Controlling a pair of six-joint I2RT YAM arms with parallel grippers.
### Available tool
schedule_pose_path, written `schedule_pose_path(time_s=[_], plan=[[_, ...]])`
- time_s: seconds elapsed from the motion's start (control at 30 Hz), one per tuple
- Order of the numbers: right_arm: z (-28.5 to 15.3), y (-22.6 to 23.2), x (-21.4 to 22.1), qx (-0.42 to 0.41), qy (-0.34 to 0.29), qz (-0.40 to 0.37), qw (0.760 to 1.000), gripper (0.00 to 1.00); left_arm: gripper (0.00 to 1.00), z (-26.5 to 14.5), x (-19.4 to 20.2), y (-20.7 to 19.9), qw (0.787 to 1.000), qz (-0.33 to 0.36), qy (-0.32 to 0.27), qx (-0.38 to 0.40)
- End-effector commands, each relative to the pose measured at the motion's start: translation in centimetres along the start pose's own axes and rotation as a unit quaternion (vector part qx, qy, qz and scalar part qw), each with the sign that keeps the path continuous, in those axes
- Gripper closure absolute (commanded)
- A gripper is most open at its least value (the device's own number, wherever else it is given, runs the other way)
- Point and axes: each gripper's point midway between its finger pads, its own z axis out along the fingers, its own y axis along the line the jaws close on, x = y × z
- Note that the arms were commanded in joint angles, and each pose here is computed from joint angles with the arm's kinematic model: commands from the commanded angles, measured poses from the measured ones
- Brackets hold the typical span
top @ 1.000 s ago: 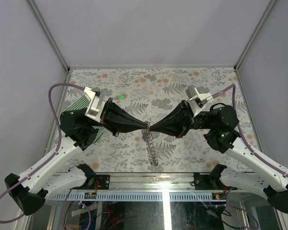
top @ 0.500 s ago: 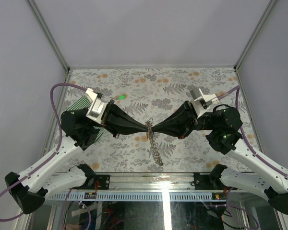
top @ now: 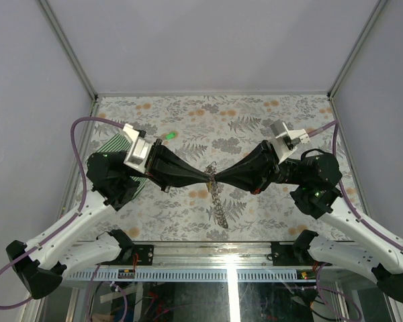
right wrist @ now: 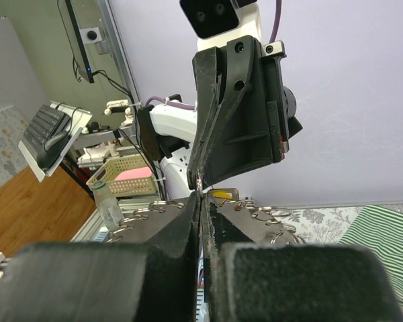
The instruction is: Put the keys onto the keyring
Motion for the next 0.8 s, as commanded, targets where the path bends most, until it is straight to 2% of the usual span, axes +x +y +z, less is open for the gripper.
schedule_pose_path(time_s=[0.0,0.07,0.23,0.43,0.6,0.77], plan=[[0.1,0.5,-4.0,0.013,-0.081,-0.023,0.996,1.00,1.00,0.3,-0.6,-0.4,1.000,0.017,0.000,0.004],[0.1,0.6,-4.3,0.011,-0.090,-0.020,0.996,1.00,0.99,0.3,-0.4,0.0,1.000,0.015,0.002,-0.005],[-0.1,0.7,-4.4,0.009,-0.101,-0.030,0.994,1.00,0.89,0.2,-0.6,0.2,1.000,0.018,-0.003,-0.016],[-0.6,1.2,-4.7,0.008,-0.108,-0.057,0.993,1.00,0.83,0.1,-1.4,0.1,0.999,0.029,-0.013,-0.030],[-0.7,1.2,-4.2,0.010,-0.092,-0.078,0.993,1.00,0.82,0.0,-2.1,0.7,0.998,0.030,-0.027,-0.054],[-0.9,0.6,-3.5,0.023,-0.071,-0.096,0.993,1.00,0.71,-0.1,-2.7,1.5,0.995,0.023,-0.049,-0.078]])
